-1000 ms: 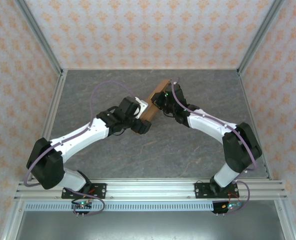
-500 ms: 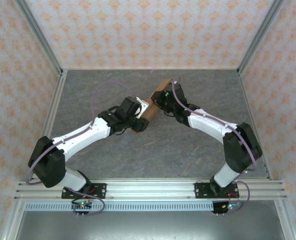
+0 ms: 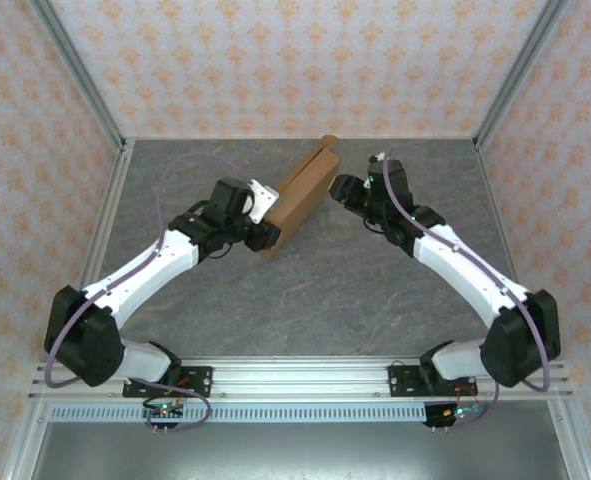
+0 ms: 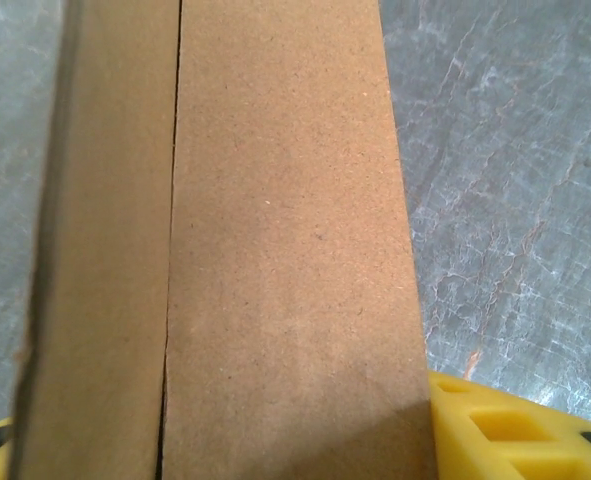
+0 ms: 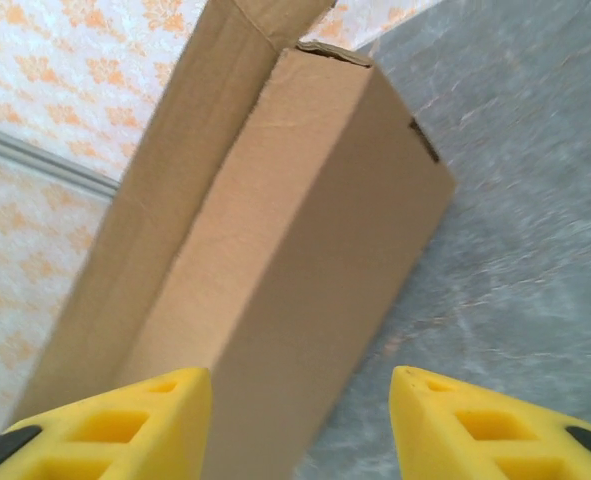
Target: Fold the paper box
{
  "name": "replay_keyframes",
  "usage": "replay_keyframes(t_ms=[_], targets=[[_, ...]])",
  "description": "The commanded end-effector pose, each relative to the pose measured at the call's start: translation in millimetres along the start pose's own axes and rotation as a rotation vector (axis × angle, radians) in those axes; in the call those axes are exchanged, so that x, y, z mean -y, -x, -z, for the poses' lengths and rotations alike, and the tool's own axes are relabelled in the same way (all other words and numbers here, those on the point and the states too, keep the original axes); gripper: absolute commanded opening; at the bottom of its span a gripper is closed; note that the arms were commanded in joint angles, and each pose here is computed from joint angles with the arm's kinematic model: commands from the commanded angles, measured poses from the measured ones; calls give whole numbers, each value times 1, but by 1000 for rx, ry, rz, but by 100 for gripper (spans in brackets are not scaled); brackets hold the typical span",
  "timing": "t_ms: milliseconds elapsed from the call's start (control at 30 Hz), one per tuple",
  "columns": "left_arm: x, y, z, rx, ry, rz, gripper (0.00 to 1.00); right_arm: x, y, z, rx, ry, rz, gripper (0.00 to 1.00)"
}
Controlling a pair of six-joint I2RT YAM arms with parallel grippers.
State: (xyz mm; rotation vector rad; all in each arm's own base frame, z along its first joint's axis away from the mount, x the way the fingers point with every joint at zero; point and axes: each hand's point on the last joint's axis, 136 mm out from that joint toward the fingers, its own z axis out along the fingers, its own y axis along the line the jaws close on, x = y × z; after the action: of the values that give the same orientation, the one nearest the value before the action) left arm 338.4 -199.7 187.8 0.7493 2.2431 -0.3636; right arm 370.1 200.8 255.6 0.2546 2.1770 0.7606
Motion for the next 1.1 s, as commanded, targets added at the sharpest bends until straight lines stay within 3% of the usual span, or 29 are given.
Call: replay_keyframes(t_ms=[0,267,533,600,767,933,1067], targets=[[12,17,18,94,-98,-131,48,5,9,27,-21,-85,298,52],[21,3,29,0,-260,-301,48,17,36,51,-9,-125,661,55],[24,-11,24,-50,-321,-477,46,44,39,56,-114,-105,717,57],[22,-13,19,-76,-329,-500,47,41,30,54,-160,-39,764,57],[18,-14,17,-127,-426,-488,46,47,25,46,-201,6,829,56],[16,-10,18,-85,-476,-490,46,74,26,33,-283,-60,829,54],[15,-10,15,-67,-493,-494,46,73,24,23,-297,-3,837,53]])
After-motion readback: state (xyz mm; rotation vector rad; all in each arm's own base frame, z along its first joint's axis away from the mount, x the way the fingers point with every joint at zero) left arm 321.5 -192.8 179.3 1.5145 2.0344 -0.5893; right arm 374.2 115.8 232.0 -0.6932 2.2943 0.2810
